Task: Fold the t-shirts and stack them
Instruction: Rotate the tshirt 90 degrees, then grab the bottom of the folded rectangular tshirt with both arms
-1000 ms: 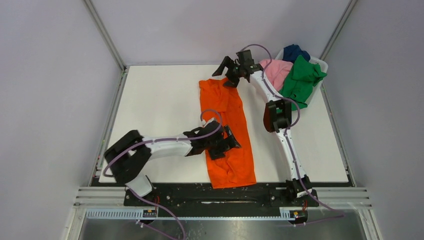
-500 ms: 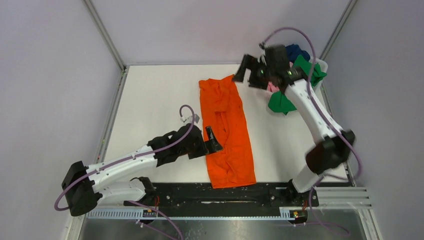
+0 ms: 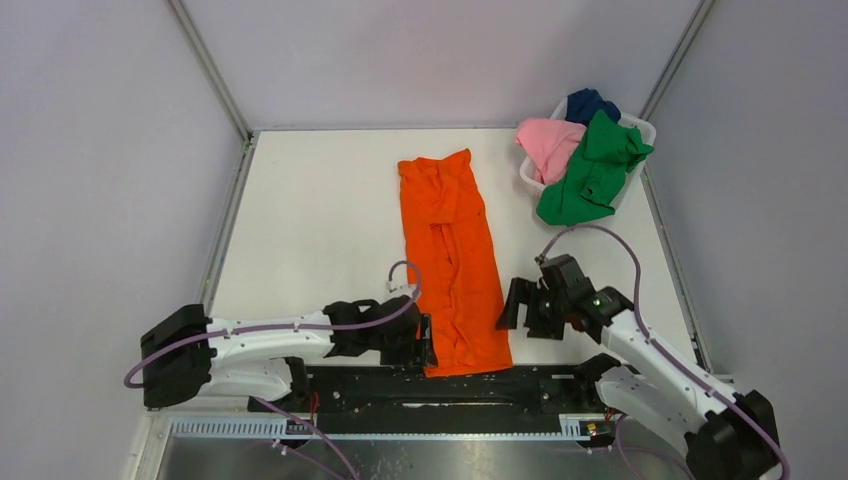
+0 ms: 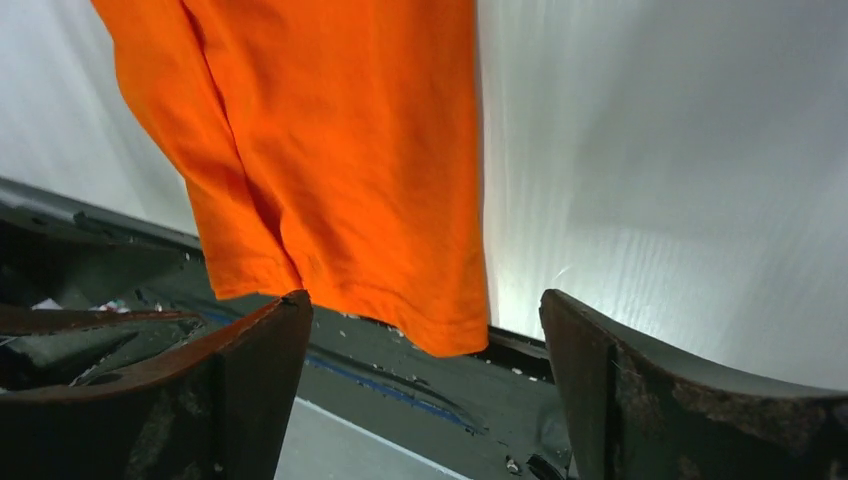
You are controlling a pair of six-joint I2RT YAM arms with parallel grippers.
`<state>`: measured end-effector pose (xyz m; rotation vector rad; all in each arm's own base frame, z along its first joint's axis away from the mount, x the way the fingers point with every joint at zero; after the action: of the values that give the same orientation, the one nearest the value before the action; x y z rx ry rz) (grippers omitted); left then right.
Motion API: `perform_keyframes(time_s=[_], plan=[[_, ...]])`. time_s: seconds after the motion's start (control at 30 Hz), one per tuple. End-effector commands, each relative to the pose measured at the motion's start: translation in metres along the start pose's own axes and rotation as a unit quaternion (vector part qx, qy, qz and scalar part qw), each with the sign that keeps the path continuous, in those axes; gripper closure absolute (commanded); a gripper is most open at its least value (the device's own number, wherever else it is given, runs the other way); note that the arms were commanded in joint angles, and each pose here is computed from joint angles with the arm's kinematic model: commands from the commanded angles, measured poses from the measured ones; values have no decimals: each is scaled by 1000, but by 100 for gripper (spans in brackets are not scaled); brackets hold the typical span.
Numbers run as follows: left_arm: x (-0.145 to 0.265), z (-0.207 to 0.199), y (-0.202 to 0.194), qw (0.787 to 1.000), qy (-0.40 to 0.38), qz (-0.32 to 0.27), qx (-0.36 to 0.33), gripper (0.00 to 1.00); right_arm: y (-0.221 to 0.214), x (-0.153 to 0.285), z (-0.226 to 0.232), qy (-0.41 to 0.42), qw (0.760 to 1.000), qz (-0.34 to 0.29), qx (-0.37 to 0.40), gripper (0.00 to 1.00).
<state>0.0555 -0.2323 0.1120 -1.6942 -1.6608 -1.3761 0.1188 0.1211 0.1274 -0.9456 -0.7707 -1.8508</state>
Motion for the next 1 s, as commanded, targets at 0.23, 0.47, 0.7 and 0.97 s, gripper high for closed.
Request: perform_keyframes(time_s=[0.23, 0.47, 0.7, 0.97], plan=[[-28, -6, -19, 999, 26, 32, -10, 56, -53, -16, -33, 19, 996, 79, -36, 24], [-39, -8, -18, 998, 46, 47, -12, 80, -60, -39, -40, 14, 993, 109, -38, 44], [-34, 3, -22, 997, 61, 40, -5, 100, -68, -45, -47, 1, 991, 130, -40, 97], [-7, -16, -40, 998, -16, 50, -23, 100, -98, -14, -57, 14, 981, 185, -56, 100]])
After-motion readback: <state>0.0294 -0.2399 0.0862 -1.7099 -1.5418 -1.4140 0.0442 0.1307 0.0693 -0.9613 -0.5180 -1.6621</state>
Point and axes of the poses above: each gripper's point midway between its finger pads, its own x axis back along the fingers, its own z axis along the line the jaws close on, y = z × x, the point moved 7 cm from there along x, back along the fingers, and after that the axes turned 15 degrees about -x, right-handed, at the moved point
